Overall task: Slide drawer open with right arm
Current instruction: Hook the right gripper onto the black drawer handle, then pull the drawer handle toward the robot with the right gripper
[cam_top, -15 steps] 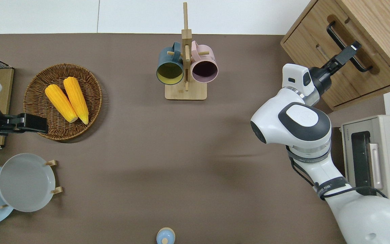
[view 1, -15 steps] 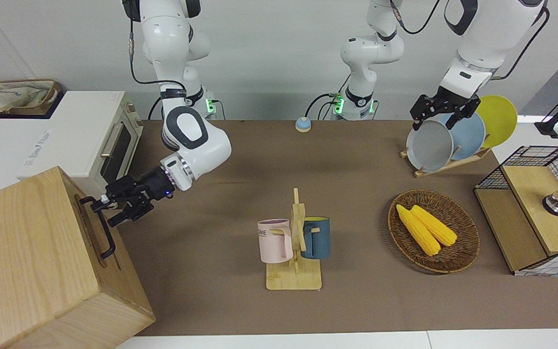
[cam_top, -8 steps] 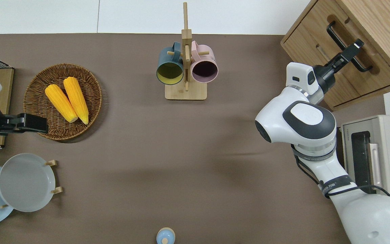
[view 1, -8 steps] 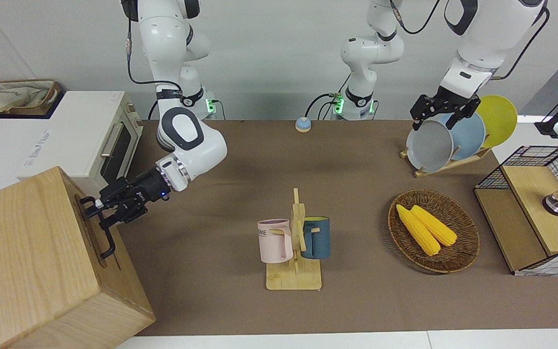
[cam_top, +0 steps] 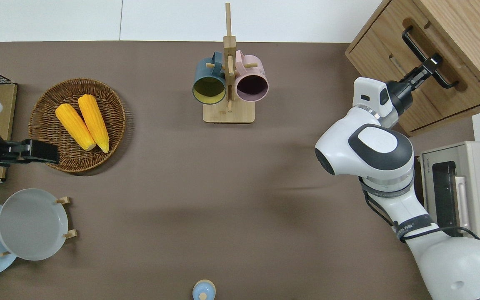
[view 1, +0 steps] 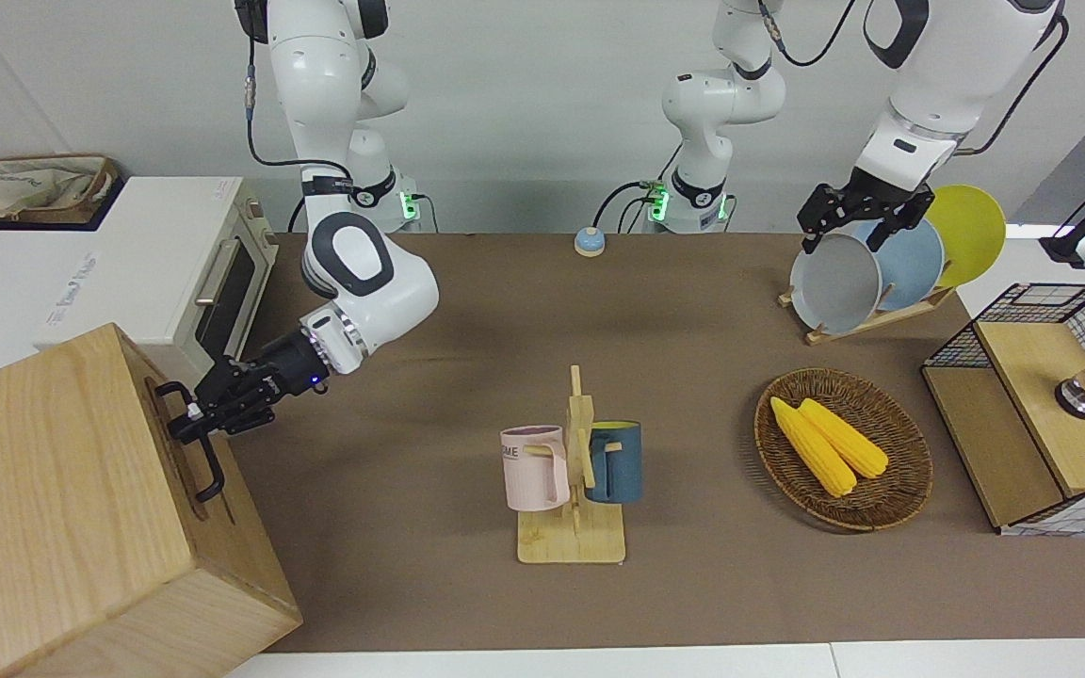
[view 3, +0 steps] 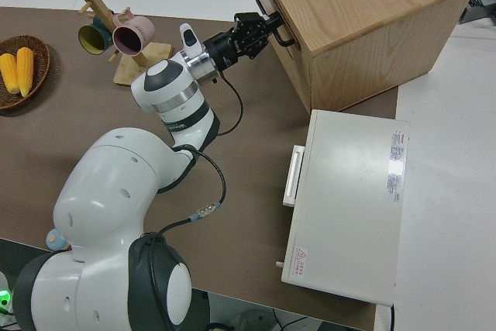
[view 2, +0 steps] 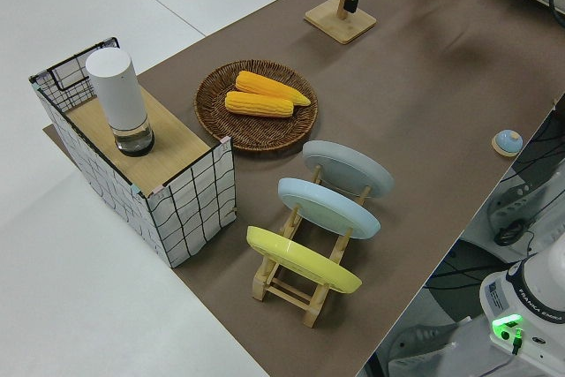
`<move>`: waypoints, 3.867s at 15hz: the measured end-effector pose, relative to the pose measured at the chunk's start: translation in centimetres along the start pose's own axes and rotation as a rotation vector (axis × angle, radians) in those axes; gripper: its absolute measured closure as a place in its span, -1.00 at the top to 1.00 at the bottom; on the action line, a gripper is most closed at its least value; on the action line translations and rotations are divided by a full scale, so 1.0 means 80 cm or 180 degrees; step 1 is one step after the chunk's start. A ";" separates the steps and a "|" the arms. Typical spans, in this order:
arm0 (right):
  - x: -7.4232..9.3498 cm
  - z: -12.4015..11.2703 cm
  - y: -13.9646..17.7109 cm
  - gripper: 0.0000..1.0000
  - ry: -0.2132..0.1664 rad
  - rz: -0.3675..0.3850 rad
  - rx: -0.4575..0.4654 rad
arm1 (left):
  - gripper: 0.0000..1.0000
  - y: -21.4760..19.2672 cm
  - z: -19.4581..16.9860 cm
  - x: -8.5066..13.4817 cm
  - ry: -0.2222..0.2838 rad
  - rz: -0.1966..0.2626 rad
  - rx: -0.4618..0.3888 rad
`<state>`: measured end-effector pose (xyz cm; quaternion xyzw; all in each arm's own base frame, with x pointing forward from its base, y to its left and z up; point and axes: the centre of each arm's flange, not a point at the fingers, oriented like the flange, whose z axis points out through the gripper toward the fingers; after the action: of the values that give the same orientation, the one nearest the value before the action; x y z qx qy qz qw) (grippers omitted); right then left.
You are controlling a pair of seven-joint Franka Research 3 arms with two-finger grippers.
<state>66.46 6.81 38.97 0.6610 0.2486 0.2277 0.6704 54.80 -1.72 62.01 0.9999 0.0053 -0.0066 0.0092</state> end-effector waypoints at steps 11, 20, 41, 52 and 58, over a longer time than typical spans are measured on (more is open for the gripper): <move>0.006 -0.011 0.000 -0.65 -0.0047 0.0040 -0.0008 | 0.99 0.000 0.000 0.000 0.0000 -0.0001 0.0000; 0.026 -0.066 0.004 -0.66 -0.0248 0.0100 0.0052 | 0.99 0.000 0.000 0.000 0.0000 -0.0001 0.0000; 0.055 -0.218 0.018 -0.79 -0.0489 0.0081 0.0263 | 0.99 0.000 0.000 0.000 0.0000 0.0000 0.0000; 0.062 -0.270 0.028 -0.79 -0.0531 0.0104 0.0382 | 0.99 0.000 0.000 0.000 0.0000 -0.0001 0.0000; 0.063 -0.298 0.030 -0.79 -0.0525 0.0090 0.0397 | 0.98 0.000 0.000 0.000 0.0000 0.0000 0.0000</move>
<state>55.29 28.49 41.17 0.7214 0.1969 0.1660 0.6429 54.80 -1.72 62.00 0.9999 0.0053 -0.0066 0.0092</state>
